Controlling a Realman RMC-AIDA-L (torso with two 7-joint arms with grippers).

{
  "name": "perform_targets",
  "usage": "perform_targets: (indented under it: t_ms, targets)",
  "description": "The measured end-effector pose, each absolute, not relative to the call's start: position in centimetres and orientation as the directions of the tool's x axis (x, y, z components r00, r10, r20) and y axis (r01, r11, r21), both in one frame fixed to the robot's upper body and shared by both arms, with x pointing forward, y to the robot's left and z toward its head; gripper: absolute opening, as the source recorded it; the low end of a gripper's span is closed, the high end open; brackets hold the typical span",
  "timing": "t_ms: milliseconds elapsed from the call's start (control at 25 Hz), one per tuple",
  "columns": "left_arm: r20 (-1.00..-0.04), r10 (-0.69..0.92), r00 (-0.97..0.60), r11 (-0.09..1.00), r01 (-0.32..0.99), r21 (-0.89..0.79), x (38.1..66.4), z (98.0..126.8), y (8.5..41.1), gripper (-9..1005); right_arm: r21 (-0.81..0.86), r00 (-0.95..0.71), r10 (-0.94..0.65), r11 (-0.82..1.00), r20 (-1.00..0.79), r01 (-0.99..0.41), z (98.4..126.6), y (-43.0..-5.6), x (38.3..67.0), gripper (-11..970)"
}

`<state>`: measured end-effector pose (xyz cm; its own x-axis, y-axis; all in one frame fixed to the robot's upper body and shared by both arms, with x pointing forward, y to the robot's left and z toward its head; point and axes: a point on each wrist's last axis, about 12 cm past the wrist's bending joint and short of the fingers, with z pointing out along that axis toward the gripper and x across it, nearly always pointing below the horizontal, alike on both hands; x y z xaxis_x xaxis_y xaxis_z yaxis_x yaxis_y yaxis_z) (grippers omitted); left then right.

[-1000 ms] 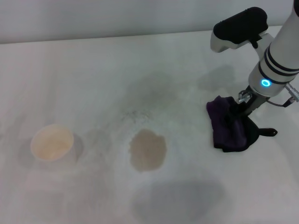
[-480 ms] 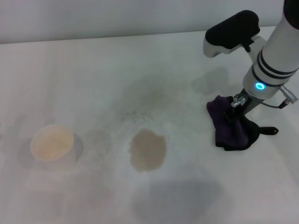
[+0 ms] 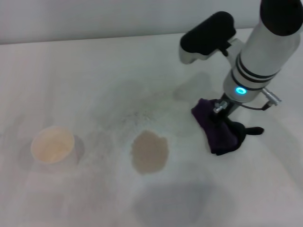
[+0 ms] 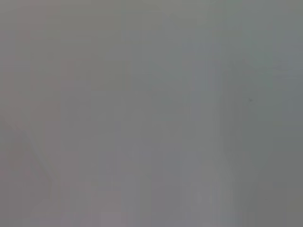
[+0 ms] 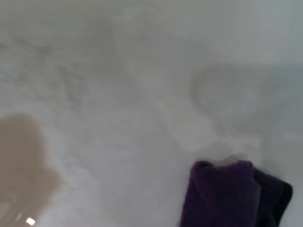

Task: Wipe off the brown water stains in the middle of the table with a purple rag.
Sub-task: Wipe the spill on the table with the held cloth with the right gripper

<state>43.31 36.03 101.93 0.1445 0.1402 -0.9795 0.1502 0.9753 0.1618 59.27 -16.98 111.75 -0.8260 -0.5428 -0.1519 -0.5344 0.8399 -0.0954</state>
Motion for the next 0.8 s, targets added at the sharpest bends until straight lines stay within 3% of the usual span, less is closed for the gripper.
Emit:
perform_targets:
  t_ms: [560,800]
  targets:
    - [-0.979,0.139,0.147,0.976,0.149,0.160,43.5,102.0,36.0,887,-0.005,-0.663,-0.717,0.680,-0.215,-0.733,112.6,-9.1,57.3,142]
    - [-0.980,0.136,0.146,0.977,0.146,0.158,43.5,102.0,35.9,887,0.096,-0.527,-0.824,0.519,-0.207,-0.849,112.4,-4.8,54.6,135]
